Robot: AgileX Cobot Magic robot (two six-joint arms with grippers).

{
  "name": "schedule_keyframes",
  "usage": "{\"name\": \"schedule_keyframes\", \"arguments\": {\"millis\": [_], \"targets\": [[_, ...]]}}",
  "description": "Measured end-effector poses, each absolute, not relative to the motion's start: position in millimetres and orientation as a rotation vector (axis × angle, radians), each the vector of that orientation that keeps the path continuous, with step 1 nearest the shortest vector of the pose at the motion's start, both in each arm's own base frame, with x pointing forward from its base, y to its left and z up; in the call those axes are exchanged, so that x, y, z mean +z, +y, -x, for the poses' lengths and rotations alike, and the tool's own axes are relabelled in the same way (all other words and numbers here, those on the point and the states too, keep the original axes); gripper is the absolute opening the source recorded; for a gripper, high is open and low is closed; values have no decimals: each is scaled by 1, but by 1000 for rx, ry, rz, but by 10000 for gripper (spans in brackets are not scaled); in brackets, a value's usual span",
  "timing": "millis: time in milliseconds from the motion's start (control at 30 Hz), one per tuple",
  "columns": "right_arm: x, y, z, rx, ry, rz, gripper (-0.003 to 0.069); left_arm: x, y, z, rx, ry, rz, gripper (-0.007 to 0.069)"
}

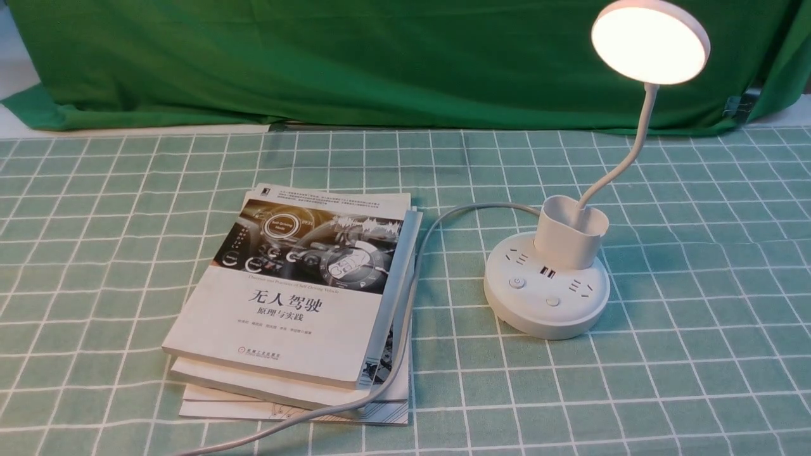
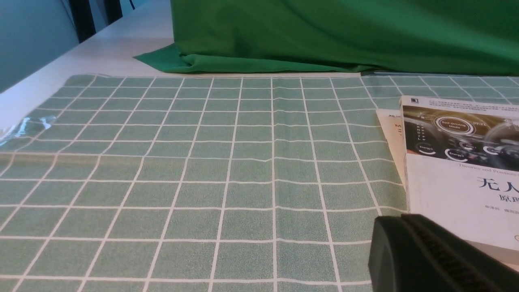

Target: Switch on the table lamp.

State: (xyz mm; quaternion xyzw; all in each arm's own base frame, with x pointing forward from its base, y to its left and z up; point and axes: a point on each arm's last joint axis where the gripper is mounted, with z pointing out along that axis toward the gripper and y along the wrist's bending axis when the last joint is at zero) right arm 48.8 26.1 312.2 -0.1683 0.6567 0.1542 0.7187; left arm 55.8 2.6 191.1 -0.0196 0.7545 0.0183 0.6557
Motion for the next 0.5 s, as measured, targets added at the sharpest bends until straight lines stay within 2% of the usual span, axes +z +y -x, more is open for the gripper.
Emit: {"name": "schedule_keyframes", "arguments": {"millis": [133, 300, 500], "targets": [[273, 17, -55, 222, 1406, 239, 131, 191, 3, -56, 41, 1710, 44, 21], [216, 3, -61, 91, 1509, 0, 147, 191, 3, -56, 41, 1711, 44, 21], [206, -3, -57, 61, 1537, -147, 160, 191, 3, -56, 41, 1711, 44, 21]]}}
